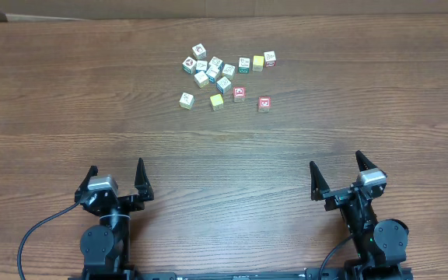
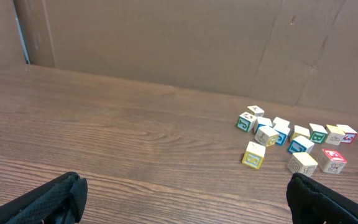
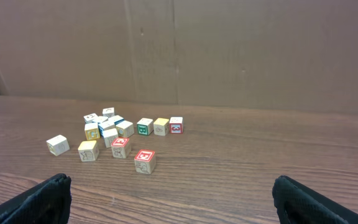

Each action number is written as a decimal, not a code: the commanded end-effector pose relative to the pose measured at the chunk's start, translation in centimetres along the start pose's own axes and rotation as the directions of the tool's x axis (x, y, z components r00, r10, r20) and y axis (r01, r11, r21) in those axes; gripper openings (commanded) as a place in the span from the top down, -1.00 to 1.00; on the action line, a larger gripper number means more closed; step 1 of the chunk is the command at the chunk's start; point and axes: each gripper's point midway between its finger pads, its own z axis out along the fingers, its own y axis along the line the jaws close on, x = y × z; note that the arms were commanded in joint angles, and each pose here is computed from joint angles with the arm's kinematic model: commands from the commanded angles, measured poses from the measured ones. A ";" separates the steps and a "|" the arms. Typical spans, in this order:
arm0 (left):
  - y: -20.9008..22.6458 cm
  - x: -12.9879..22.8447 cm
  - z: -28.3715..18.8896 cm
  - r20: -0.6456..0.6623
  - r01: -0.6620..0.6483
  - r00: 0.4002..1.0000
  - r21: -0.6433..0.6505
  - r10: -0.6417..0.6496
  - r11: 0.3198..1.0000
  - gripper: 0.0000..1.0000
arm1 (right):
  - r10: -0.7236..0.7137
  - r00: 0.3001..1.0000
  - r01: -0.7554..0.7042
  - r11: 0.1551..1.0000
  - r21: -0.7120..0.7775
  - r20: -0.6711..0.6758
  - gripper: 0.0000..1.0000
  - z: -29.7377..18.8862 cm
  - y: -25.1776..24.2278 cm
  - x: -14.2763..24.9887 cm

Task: Form a horizontal line

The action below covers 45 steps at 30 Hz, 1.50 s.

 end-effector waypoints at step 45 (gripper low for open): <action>-8.1 -30.4 -10.4 0.161 -0.039 0.987 0.287 -0.008 0.957 -1.00 | -0.004 1.000 0.004 1.000 0.000 0.000 -1.00 0.0 0.0 0.3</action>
